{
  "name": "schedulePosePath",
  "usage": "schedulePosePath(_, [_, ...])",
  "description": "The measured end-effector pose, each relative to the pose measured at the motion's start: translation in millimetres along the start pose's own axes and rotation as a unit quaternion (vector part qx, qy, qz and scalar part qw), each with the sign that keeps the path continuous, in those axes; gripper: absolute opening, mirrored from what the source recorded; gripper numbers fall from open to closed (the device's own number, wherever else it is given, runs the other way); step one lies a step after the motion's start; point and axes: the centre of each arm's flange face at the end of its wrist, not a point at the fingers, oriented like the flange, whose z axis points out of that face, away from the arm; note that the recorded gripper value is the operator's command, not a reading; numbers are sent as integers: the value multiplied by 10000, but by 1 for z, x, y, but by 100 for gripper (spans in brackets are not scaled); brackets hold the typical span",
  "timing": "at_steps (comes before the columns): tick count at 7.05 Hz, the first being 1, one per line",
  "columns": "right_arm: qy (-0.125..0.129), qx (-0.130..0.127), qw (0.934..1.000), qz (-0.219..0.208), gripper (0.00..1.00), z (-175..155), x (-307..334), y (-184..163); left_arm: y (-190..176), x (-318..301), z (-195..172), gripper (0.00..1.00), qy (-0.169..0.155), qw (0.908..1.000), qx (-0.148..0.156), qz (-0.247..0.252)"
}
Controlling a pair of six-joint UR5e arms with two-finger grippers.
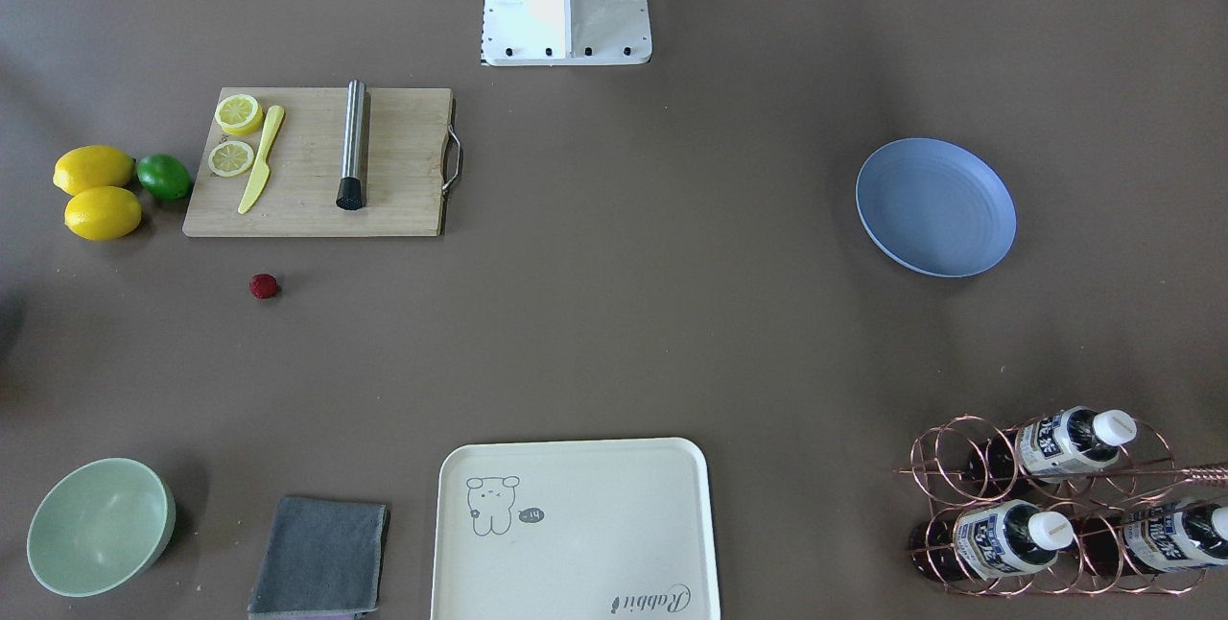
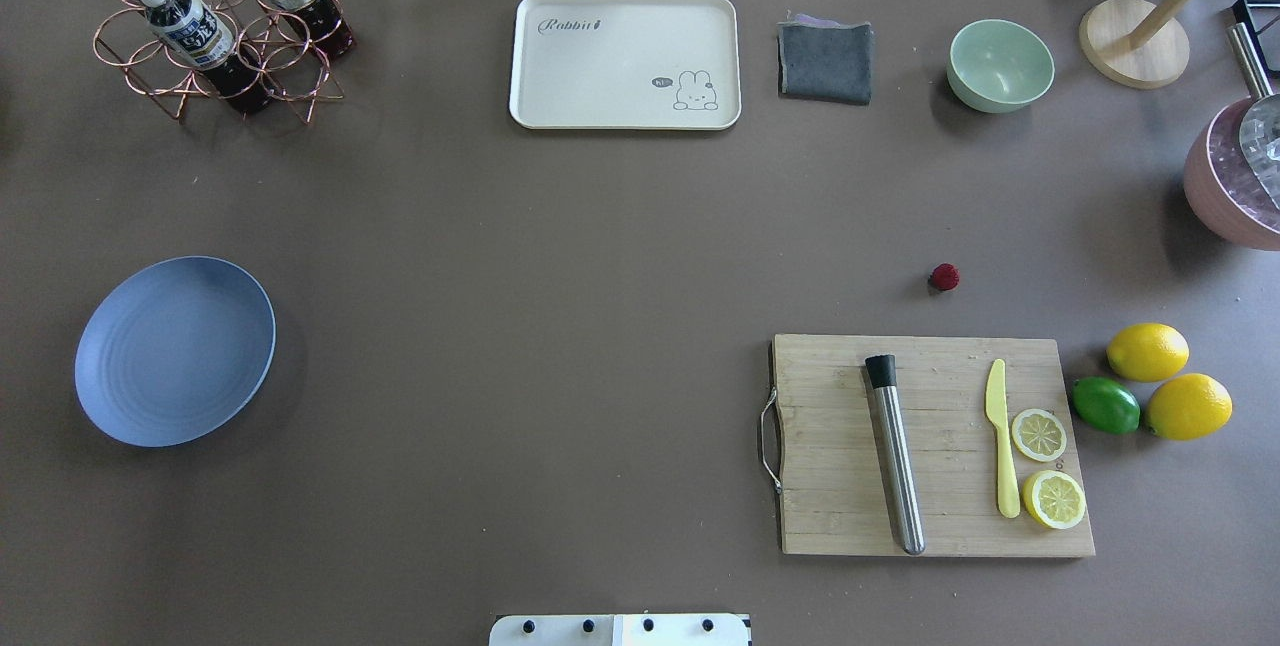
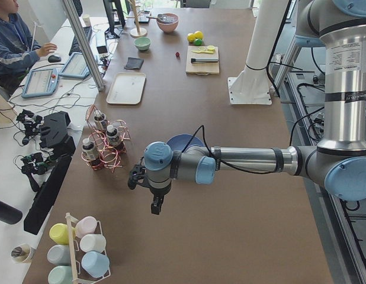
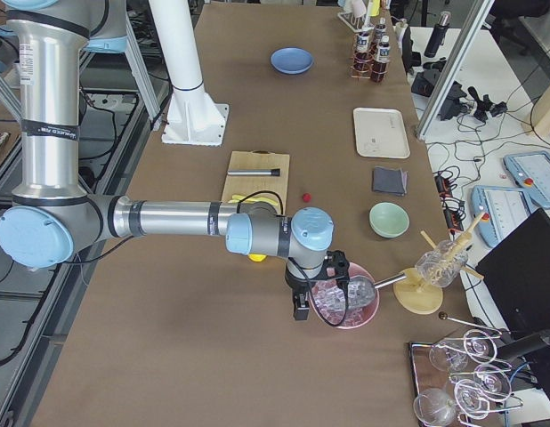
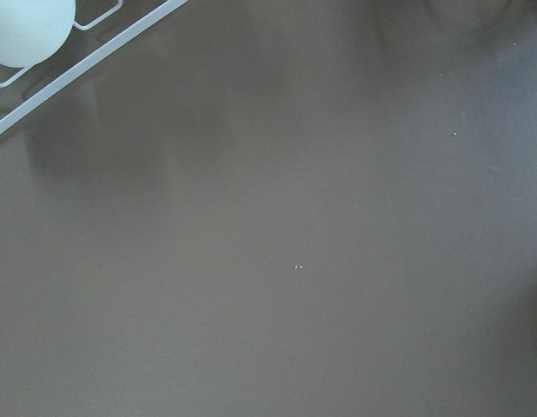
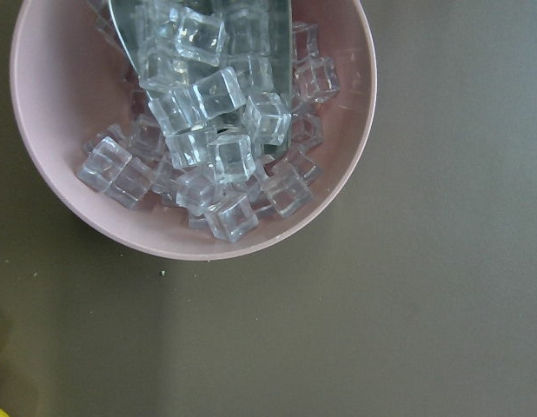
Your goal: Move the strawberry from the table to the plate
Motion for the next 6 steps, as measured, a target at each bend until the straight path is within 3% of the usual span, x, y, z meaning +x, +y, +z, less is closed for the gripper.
schedulePosePath(6, [-1, -6, 10000, 5, 100, 1, 0, 1, -1, 2, -2, 98, 0, 10000, 24, 32])
